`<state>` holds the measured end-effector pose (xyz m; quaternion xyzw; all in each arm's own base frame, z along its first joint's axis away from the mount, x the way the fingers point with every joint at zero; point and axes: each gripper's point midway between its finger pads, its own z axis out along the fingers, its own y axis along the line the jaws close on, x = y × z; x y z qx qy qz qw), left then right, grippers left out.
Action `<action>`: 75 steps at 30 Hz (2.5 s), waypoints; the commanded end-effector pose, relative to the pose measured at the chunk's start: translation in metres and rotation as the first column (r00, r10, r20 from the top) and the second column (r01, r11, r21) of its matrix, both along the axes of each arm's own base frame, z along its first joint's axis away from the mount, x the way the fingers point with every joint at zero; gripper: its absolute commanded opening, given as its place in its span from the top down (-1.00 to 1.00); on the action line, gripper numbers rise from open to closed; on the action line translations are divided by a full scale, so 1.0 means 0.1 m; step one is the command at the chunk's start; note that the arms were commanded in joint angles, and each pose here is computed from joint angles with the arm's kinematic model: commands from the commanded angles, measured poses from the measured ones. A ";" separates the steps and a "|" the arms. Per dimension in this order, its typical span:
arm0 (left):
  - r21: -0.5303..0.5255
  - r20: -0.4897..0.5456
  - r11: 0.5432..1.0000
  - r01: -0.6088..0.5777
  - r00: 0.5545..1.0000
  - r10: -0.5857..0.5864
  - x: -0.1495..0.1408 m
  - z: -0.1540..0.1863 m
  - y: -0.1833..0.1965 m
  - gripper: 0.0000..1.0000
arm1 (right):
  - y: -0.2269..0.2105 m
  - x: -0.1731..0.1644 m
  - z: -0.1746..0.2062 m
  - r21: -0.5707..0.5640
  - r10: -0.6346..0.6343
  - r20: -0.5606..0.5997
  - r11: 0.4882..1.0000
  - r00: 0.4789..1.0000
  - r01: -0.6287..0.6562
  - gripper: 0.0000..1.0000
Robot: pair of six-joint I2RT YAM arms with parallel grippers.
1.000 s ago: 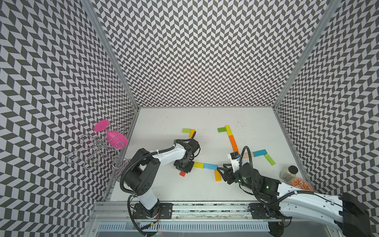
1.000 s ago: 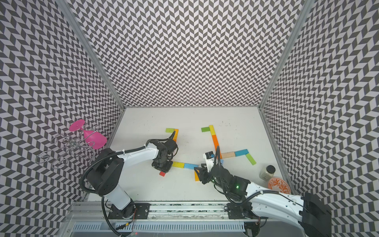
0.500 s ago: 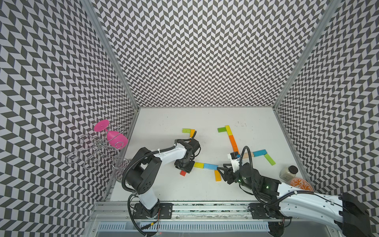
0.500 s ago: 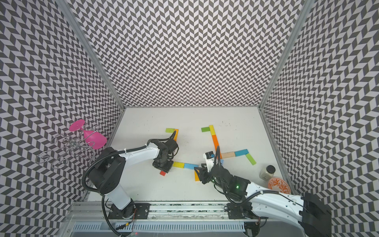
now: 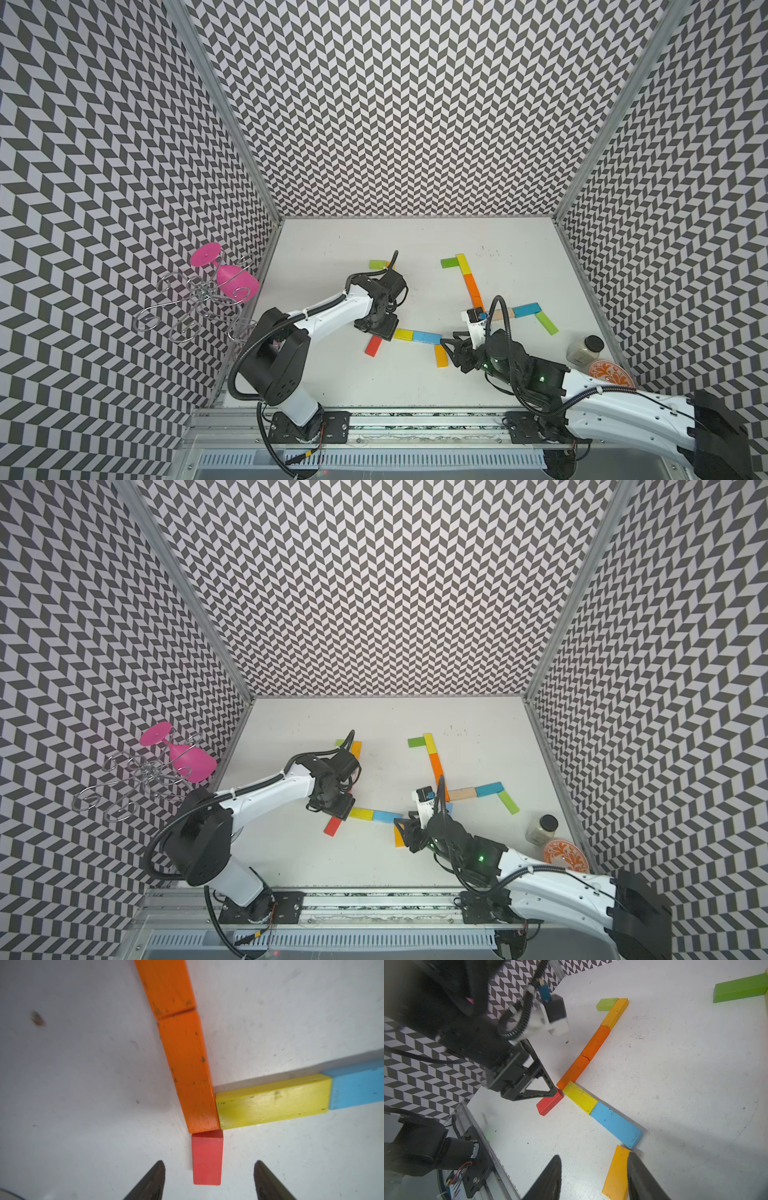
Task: Assemble a giraffe with building blocks
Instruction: Assemble the building block at the center of the board, then reset both arms
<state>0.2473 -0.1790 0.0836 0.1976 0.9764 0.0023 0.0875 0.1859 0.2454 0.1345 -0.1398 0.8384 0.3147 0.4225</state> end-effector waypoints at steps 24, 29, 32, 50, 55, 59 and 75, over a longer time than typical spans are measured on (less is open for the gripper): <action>-0.573 0.760 0.810 -0.126 0.287 0.583 0.99 2.45 0.83 -0.93 | -1.04 1.19 1.14 0.047 -0.431 0.350 0.895 0.832 0.444 -0.07; -0.592 0.758 0.773 -0.228 0.171 0.630 1.03 1.98 1.24 -0.99 | -1.65 1.34 1.29 0.055 -0.540 0.530 0.792 0.654 0.609 -0.15; -0.589 0.767 0.763 -0.267 0.112 0.632 0.96 1.71 1.42 -1.00 | -2.09 1.36 1.19 0.087 -0.615 0.563 0.708 0.551 0.701 -0.24; -0.534 0.823 0.743 -0.404 -0.046 0.567 0.68 0.91 2.30 -1.00 | -2.69 1.72 0.36 0.051 -0.677 0.562 0.602 0.476 0.797 -0.39; -0.509 0.846 0.773 -0.378 -0.057 0.529 0.74 0.88 2.41 -1.00 | -2.59 1.79 0.20 0.032 -0.633 0.578 0.648 0.515 0.761 -0.40; -0.514 0.850 0.812 -0.277 -0.036 0.526 0.88 0.92 2.33 -1.00 | -2.48 1.86 0.20 0.006 -0.583 0.594 0.692 0.554 0.722 -0.47; -0.408 0.891 0.890 -0.201 0.126 0.437 1.32 0.64 2.00 -1.00 | -2.47 1.94 0.24 0.012 -0.574 0.598 0.705 0.560 0.709 -0.99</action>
